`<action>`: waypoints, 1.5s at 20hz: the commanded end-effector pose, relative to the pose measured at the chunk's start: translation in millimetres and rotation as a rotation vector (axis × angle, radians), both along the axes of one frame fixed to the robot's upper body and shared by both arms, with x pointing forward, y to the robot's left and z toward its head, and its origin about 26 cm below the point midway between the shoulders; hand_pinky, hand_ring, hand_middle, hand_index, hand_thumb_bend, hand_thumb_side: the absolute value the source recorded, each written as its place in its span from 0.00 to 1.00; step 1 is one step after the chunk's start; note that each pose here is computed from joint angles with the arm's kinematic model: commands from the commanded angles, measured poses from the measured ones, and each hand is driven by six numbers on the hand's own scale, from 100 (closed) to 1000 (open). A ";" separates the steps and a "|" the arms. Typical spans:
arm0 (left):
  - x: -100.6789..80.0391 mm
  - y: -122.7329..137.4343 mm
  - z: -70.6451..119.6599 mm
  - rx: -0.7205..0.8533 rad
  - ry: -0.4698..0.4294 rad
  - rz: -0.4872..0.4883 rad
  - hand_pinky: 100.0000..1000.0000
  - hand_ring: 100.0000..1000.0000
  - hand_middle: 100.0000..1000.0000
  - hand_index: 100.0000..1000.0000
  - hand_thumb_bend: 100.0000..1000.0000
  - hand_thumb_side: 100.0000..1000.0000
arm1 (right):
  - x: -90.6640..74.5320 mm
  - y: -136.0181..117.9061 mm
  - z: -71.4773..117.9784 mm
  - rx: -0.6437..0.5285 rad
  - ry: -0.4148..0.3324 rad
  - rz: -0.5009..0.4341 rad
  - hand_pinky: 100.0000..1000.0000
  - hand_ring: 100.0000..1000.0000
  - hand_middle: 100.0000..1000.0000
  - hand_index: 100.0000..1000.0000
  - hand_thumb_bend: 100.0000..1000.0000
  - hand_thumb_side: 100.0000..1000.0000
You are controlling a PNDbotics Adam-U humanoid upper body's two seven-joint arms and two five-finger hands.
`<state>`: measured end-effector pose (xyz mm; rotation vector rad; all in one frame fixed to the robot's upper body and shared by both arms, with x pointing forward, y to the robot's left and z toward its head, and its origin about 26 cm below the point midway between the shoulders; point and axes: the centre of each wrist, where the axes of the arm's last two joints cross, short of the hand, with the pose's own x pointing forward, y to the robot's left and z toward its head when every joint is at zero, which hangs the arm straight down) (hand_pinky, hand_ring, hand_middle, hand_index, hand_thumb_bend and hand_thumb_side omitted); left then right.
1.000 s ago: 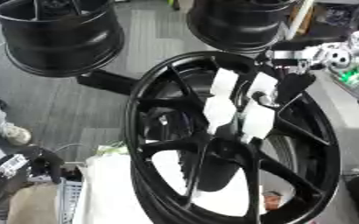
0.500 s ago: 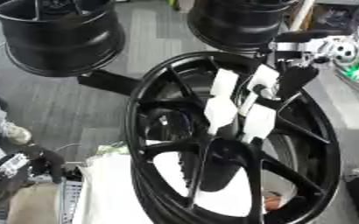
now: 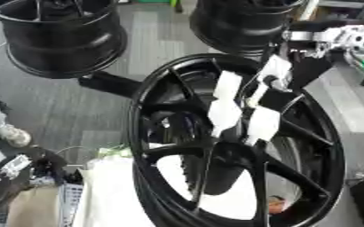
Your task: Pull the pin out of the wheel hub.
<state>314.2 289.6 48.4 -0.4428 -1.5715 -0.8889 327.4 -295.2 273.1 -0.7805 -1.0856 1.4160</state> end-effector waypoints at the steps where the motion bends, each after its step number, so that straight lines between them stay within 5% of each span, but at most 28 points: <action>1: 0.1 6.6 10.6 0.025 -0.025 0.008 0.51 0.41 0.42 0.63 0.00 1.00 | -7.5 -10.5 21.1 -0.004 0.015 -0.084 0.43 0.28 0.40 0.52 0.00 0.00; 6: -1.9 9.8 9.3 0.030 -0.013 0.019 0.51 0.41 0.42 0.63 0.00 1.00 | -12.0 -30.9 27.1 -0.004 -0.018 -0.174 0.42 0.27 0.40 0.52 0.00 0.00; 12: -4.3 14.8 8.4 0.027 -0.005 0.039 0.51 0.41 0.42 0.63 0.00 1.00 | -16.6 -80.0 23.8 -0.001 -0.093 -0.422 0.38 0.26 0.38 0.51 0.00 0.00; 22: -7.3 23.7 7.1 0.023 -0.002 0.068 0.51 0.41 0.42 0.63 0.00 1.00 | -36.3 -185.2 -37.1 0.000 -0.126 -1.006 0.36 0.27 0.39 0.53 0.00 0.00; 24: -7.2 23.8 7.0 0.022 -0.003 0.067 0.51 0.41 0.42 0.63 0.00 1.00 | -46.2 -200.4 -54.5 -0.003 -0.123 -1.108 0.42 0.32 0.46 0.64 0.00 0.00; 27: -6.9 23.8 7.2 0.019 -0.006 0.067 0.51 0.41 0.42 0.63 0.00 1.00 | -64.3 -219.9 -81.0 -0.012 -0.119 -1.259 0.60 0.60 0.73 0.88 0.02 0.11; 30: -6.4 22.8 7.2 0.016 -0.007 0.064 0.51 0.41 0.42 0.63 0.00 1.00 | -81.2 -234.6 -96.6 -0.027 -0.145 -1.389 0.68 0.71 0.79 0.94 0.16 0.27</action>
